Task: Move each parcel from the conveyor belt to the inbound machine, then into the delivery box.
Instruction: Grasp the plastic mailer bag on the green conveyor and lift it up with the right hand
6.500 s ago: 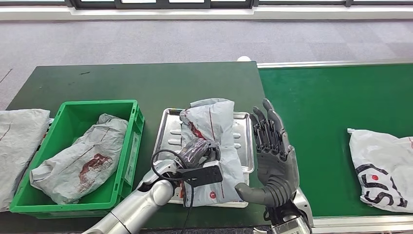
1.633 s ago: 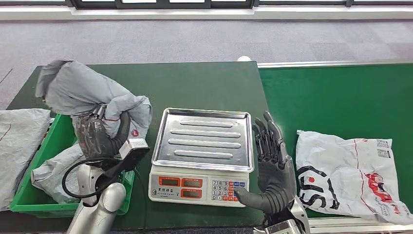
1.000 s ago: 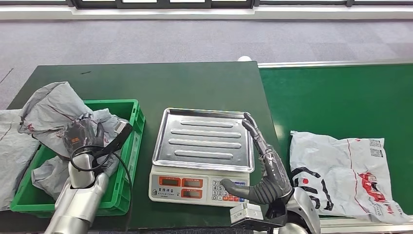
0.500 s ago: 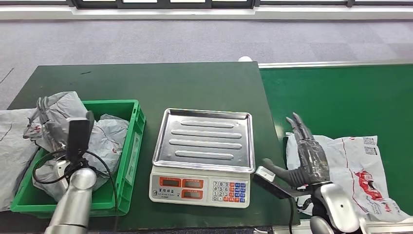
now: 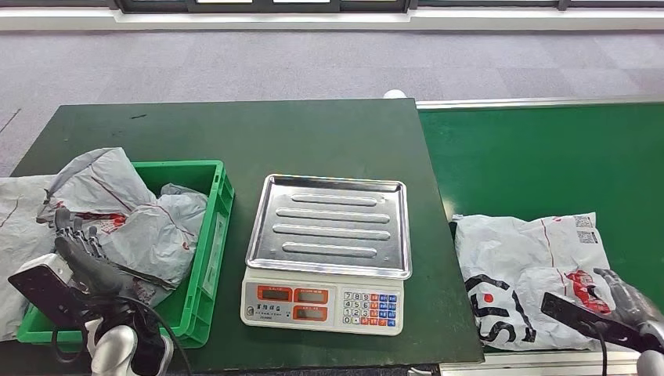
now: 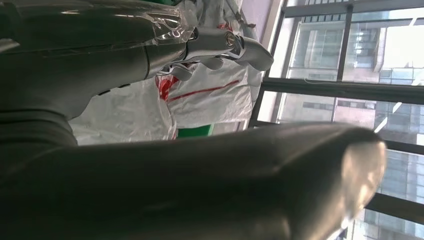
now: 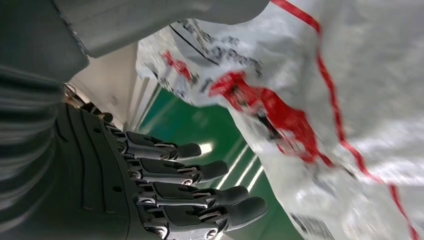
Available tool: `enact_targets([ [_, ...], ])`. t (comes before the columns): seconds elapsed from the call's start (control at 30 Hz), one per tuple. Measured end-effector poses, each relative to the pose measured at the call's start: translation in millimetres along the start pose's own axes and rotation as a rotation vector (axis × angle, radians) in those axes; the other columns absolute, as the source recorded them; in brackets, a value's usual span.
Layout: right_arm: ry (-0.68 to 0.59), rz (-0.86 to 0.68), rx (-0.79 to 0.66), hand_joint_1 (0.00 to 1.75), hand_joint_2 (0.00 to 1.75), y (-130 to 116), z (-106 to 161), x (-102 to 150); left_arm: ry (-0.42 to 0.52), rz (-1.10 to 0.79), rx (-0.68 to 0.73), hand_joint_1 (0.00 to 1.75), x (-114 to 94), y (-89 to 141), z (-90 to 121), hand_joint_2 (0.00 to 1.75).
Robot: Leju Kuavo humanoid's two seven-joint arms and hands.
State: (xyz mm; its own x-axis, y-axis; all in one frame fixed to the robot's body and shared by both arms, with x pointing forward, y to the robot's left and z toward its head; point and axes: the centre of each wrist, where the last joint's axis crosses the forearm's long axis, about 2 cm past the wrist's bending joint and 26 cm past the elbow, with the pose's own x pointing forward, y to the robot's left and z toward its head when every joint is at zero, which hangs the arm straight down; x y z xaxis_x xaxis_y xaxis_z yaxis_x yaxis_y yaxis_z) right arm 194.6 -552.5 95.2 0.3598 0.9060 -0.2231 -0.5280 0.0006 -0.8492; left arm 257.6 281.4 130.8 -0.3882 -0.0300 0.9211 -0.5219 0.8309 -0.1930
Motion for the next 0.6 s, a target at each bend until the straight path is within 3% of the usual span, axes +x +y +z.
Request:
enact_targets([
  [0.23,0.06,-0.015,0.067,0.0,1.75,3.0,-17.3,-11.1,-0.049,-0.011,-0.009,0.0,7.3,-1.6,6.3,0.0],
  [0.6,-0.024,-0.068,0.098,0.0,1.75,3.3,-48.2,26.7,-0.026,0.0,-0.013,0.0,9.6,0.9,14.6,0.0],
])
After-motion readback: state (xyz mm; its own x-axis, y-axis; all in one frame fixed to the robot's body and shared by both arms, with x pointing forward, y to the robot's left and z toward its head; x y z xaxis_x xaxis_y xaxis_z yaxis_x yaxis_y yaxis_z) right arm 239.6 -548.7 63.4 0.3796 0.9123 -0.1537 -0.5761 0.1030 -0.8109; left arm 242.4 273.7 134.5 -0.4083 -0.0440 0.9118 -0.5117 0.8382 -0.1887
